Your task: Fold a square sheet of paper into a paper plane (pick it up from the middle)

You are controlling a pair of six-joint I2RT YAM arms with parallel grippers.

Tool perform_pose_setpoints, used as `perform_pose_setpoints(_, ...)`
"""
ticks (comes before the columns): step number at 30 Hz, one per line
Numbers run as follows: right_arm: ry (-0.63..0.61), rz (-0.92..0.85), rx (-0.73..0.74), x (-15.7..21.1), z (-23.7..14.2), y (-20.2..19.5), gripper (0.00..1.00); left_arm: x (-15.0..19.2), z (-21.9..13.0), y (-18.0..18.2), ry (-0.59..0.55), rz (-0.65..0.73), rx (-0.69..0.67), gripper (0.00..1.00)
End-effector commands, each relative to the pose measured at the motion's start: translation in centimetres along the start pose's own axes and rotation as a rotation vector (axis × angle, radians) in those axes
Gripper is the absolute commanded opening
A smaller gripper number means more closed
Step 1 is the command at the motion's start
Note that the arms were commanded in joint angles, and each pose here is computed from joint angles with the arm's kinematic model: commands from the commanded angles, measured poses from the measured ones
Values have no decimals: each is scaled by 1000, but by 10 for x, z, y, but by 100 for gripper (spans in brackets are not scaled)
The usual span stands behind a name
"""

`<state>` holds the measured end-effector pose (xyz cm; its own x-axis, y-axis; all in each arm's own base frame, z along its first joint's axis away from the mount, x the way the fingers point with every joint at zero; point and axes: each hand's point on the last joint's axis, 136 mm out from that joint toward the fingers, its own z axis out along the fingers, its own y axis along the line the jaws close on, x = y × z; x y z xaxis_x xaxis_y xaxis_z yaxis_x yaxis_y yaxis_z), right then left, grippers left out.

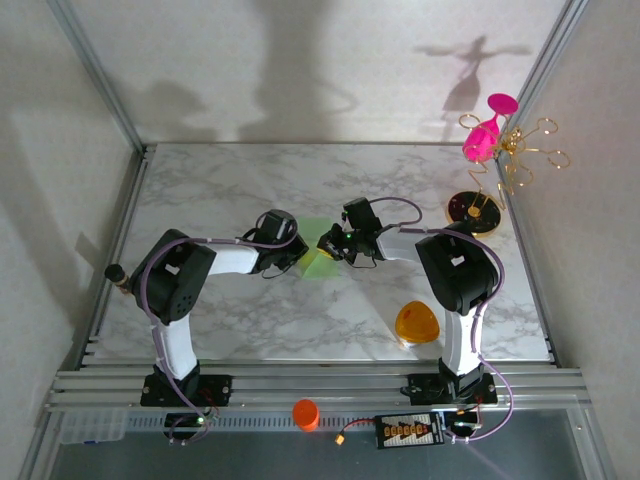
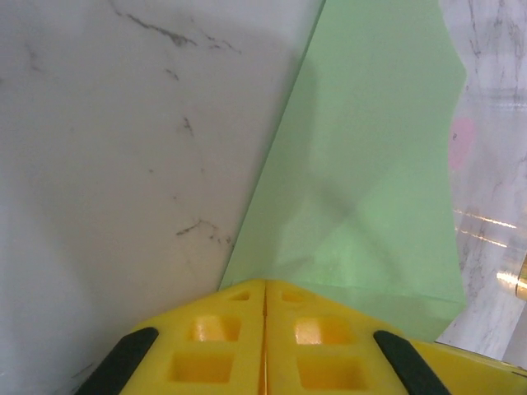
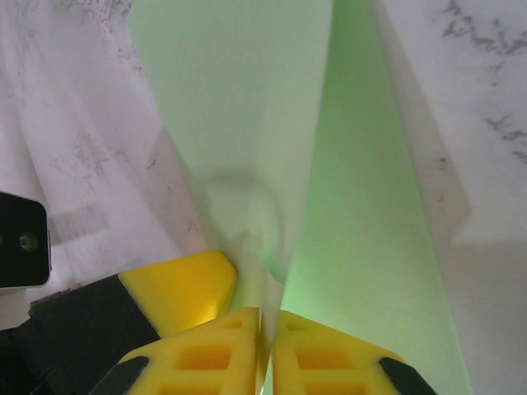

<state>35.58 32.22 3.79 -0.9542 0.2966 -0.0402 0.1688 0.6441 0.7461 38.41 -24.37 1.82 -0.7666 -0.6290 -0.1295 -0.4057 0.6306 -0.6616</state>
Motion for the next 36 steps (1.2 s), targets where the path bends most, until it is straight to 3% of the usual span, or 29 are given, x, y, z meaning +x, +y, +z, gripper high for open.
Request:
perform_pose_setpoints(1,31,19,-6,9,6,-5,9,-4,-12,1,1,-12,-4,11)
perform_pose_setpoints(5,5,7,-30,3,-2,0,3,-19,-30,-14,-33,0,54,14)
perform_pose_setpoints(9,-38,-87,-123,-14,-22,25,2,-30,-56,-17,-64,28,114,29)
perform_pose_setpoints(15,-42,-227,-308,-28,-57,71,1,-32,-101,-46,-71,63,366,72)
perform_pose_setpoints(17,-27,-239,-351,-30,-67,84,1,-28,-117,-63,-72,86,472,96)
perform_pose_setpoints(18,-21,-255,-374,-30,-72,93,1,-26,-125,-71,-69,90,529,99)
perform_pose_setpoints(24,27,-299,-467,-23,-86,120,2,-14,-148,-96,-15,56,715,99)
perform_pose_setpoints(36,100,-260,-574,-11,-96,134,3,9,-130,-108,84,67,737,99)
